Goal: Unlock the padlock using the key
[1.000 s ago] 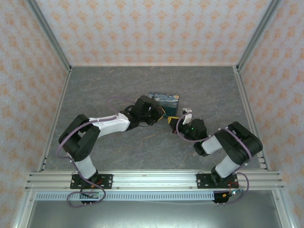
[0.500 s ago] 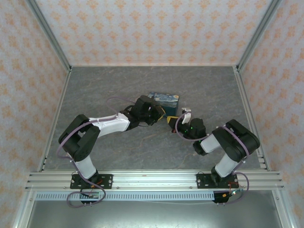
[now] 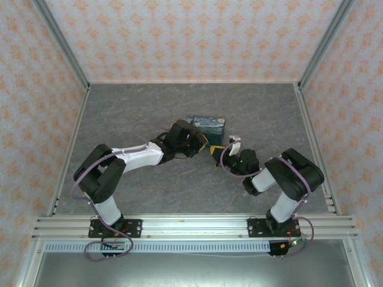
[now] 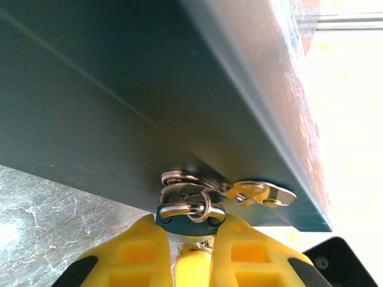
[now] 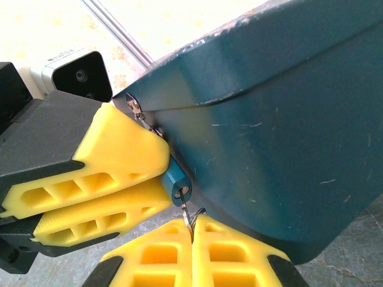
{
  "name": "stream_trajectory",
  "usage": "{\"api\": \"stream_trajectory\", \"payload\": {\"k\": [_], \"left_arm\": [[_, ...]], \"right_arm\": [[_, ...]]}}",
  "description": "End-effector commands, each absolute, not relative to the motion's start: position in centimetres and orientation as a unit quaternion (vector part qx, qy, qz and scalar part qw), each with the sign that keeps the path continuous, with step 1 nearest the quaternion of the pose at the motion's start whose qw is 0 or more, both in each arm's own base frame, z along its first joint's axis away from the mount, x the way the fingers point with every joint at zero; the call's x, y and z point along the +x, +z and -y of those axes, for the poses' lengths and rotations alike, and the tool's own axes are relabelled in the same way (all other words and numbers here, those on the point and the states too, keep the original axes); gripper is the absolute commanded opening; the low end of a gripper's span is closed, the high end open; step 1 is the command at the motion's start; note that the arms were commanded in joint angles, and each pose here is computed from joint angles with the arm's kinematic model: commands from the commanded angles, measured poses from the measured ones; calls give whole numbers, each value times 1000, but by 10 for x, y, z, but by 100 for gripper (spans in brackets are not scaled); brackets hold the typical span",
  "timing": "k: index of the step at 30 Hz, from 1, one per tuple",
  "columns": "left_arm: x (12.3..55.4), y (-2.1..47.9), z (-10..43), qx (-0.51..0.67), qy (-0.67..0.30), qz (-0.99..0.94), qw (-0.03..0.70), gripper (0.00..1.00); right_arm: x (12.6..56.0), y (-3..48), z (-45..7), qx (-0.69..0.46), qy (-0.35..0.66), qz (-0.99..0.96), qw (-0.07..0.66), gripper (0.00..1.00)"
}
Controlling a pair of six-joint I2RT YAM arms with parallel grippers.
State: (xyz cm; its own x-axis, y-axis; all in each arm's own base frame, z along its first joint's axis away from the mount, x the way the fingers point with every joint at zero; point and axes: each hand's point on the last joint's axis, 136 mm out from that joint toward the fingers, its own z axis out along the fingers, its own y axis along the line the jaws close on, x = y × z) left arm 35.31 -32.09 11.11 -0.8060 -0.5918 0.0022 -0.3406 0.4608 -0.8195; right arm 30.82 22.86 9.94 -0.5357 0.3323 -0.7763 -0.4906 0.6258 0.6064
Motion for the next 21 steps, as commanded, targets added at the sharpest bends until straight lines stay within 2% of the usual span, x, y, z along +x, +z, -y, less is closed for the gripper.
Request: {"api": "stream_trajectory", "payload": {"k": [1, 21], "left_arm": [[349, 159, 339, -251, -500, -816, 149, 13], [344, 173, 348, -241, -526, -804, 135, 12]], "right_arm": [[315, 125, -234, -72, 440, -730, 517, 0], [317, 137, -246, -93, 473, -717, 504, 0]]}}
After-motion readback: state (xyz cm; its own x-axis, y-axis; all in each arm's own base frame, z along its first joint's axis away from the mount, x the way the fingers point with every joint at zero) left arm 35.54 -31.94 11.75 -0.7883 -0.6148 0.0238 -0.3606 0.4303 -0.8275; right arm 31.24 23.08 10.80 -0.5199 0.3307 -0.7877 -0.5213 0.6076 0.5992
